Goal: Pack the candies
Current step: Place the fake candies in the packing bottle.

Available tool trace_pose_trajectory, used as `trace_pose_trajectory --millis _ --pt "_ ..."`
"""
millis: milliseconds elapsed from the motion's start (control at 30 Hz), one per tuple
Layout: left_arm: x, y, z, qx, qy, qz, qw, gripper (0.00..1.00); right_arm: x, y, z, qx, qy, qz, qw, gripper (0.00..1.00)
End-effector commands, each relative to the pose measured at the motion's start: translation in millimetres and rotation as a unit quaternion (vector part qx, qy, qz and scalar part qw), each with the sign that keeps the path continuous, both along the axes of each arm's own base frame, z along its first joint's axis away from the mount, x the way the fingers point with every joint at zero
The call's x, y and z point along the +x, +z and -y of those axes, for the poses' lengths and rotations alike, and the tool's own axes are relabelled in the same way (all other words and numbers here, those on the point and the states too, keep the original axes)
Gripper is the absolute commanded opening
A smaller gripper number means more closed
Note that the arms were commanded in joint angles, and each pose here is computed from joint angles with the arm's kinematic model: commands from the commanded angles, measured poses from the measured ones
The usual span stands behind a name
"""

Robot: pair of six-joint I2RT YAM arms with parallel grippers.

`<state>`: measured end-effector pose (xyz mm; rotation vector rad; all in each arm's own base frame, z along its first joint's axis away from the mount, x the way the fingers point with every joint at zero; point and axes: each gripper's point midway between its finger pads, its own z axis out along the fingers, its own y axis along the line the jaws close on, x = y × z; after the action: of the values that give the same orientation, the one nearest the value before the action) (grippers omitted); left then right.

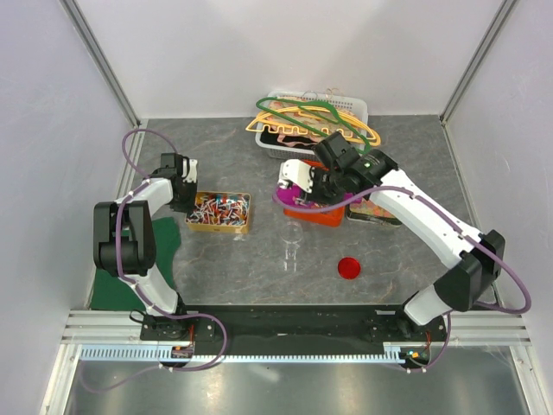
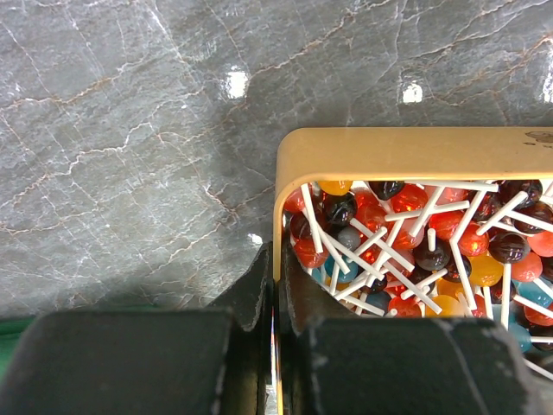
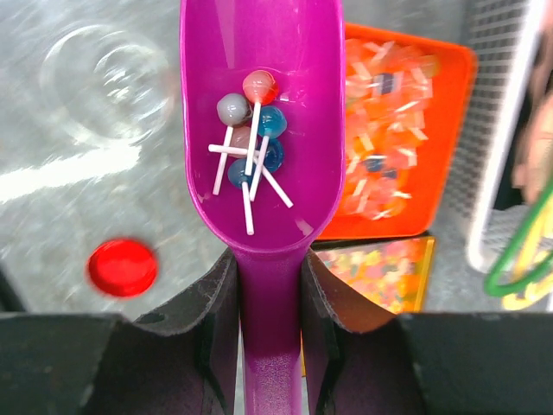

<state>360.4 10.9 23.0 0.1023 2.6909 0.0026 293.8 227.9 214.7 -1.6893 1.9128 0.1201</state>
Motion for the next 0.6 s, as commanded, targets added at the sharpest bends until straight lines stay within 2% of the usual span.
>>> trace_pose_trajectory --millis 0,267,567 --pt "15 14 0 -0.015 0.009 0.037 0.999 0.02 -37 14 9 0.018 0.054 -0.022 0.998 0.0" --pt "15 14 -6 -0.011 0.012 0.037 0.999 0.02 -64 3 38 -0.033 0.067 -0.052 0.996 0.0" --pt "14 11 -10 -0.008 0.013 0.033 0.999 0.02 -68 -6 52 -0.097 0.064 -0.045 0.992 0.0"
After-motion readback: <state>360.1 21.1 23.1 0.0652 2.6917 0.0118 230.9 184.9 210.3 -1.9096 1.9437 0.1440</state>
